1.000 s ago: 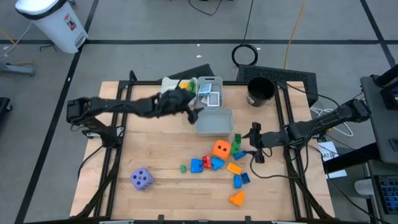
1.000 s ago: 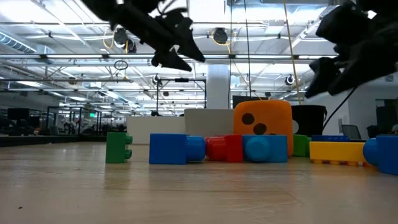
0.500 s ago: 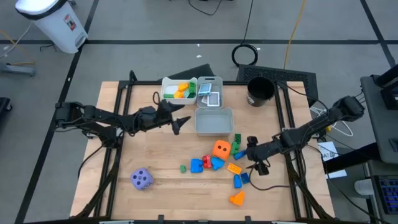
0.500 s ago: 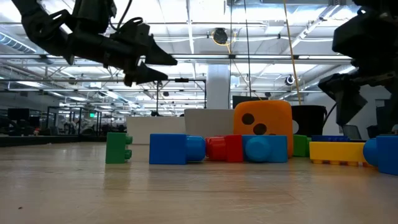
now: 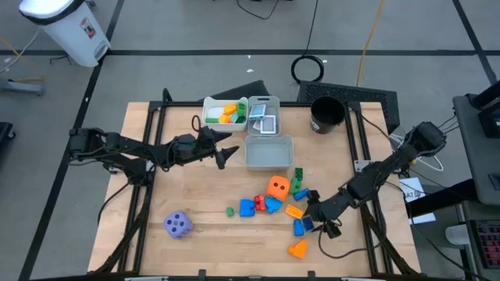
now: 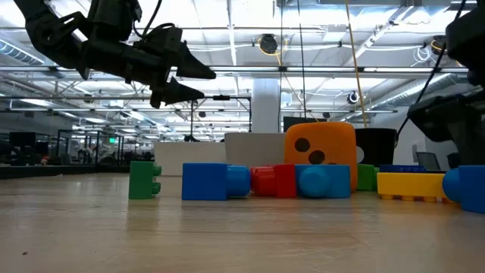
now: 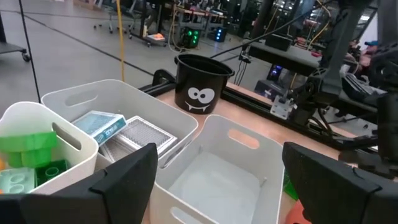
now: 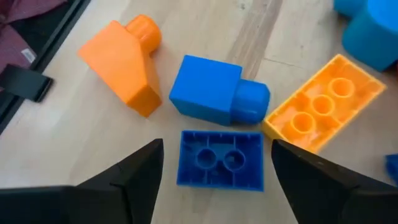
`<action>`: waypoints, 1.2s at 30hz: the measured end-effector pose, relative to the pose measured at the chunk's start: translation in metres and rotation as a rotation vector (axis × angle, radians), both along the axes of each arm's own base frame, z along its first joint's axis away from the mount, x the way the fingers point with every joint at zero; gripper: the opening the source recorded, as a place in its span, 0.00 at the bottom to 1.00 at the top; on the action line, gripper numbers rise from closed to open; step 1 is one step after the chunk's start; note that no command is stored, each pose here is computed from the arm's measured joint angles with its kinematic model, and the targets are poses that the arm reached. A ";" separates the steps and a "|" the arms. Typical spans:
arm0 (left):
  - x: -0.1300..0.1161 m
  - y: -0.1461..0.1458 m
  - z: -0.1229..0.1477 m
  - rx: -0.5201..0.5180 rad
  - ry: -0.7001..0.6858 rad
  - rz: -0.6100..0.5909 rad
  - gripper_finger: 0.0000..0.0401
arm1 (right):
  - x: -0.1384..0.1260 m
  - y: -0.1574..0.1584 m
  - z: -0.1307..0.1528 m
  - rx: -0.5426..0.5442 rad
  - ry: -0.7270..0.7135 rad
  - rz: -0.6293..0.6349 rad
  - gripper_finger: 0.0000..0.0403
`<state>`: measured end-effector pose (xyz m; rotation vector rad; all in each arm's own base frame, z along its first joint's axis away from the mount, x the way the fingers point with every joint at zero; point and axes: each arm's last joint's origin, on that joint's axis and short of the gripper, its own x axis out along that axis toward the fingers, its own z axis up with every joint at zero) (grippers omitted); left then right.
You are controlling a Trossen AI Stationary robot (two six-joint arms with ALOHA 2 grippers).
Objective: Pick & Place Toys
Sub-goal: Put the blue game piece into the white bin
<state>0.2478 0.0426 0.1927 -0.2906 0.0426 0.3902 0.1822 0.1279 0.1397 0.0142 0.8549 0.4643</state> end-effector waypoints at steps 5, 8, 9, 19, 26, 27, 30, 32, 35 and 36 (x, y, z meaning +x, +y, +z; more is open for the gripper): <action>0.000 0.000 0.000 -0.001 -0.002 0.000 0.87 | 0.005 0.005 -0.008 0.022 0.004 0.014 0.70; 0.000 0.000 0.000 -0.001 -0.002 0.000 0.87 | 0.005 0.005 -0.014 0.000 0.029 0.010 0.71; 0.000 0.000 0.000 -0.005 -0.003 0.000 0.87 | 0.006 0.005 -0.016 -0.011 0.034 0.004 0.71; 0.000 0.000 0.000 -0.059 -0.024 0.004 0.87 | 0.004 0.003 -0.018 -0.060 0.035 0.029 0.54; 0.000 0.000 0.000 -0.115 -0.048 0.009 0.87 | -0.004 -0.002 -0.001 -0.043 0.019 0.024 0.43; 0.000 0.000 0.000 -0.125 -0.051 0.010 0.87 | -0.004 -0.003 0.004 -0.031 -0.004 0.023 0.43; 0.000 0.000 0.000 -0.170 -0.069 0.015 0.87 | -0.006 -0.006 0.020 -0.035 -0.111 0.009 0.43; 0.000 0.000 0.000 -0.208 -0.083 0.019 0.87 | -0.006 -0.009 0.032 -0.092 -0.228 -0.011 0.43; 0.000 0.000 -0.001 -0.292 -0.110 0.029 0.87 | -0.004 -0.016 0.046 -0.268 -0.416 -0.090 0.44; 0.000 0.000 -0.001 -0.314 -0.118 0.032 0.87 | -0.002 -0.018 0.050 -0.332 -0.475 -0.117 0.44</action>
